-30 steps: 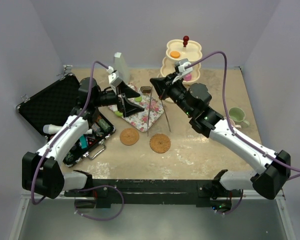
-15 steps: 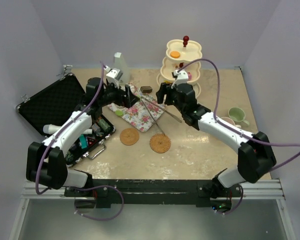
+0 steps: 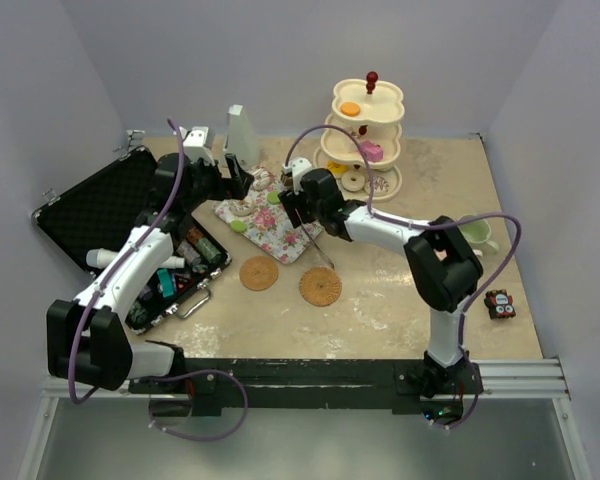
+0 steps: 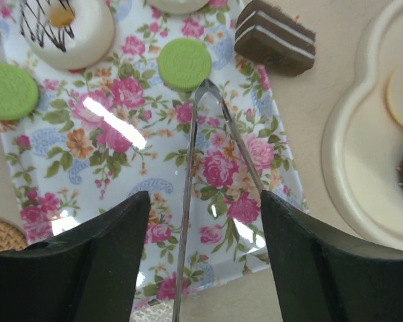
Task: Serve the afternoon tea
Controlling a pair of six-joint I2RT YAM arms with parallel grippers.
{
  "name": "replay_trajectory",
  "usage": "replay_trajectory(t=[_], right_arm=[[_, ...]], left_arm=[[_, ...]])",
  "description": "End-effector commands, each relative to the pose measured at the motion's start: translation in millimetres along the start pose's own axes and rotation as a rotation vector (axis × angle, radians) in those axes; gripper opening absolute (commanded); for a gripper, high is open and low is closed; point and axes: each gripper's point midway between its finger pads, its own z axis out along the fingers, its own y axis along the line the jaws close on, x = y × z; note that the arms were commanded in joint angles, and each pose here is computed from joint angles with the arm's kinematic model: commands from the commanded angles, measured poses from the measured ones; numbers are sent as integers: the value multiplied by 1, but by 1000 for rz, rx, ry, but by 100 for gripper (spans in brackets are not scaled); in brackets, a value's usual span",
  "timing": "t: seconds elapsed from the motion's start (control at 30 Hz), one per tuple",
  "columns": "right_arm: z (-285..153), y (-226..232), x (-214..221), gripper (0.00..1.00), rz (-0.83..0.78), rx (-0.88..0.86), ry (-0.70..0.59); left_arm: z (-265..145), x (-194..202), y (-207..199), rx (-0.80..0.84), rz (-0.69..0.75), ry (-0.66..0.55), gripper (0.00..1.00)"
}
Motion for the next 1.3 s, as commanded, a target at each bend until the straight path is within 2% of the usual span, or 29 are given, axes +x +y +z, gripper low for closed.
replay_trajectory(t=[0.0,0.27,0.37,0.47,0.53,0.67,0.83,1.0,1.1,1.27], right_arm=[[16,3,-5,65,-101,-43,18],[44,3,32,47,-70,-17,106],[44,9,35,28,-61,-47,110],[32,14,29,0,-38,-80,116],[18,14,14,0,-14,-83,92],[-30,16,-47,0,76,-104,-42],[-106,20,-142,0,197,-182,-341],[-192,45,-210,0,270,-418,-709],[-233,60,-227,0,300,-570,-866],[-257,82,-230,0,284,-733,-969]], left_arm=[[-3,-11,1,-19,-6,-39,100],[-3,-12,2,-24,-1,-38,100],[-4,-13,1,-20,3,-40,100],[-6,-17,-3,-5,10,-55,100],[-9,-22,-7,14,23,-71,100],[-22,-37,-20,68,60,-133,100],[-48,-62,-56,234,134,-238,100],[-67,-55,-106,544,165,-229,100],[-75,-43,-130,704,140,-193,100],[-107,-34,-172,973,96,-224,100]])
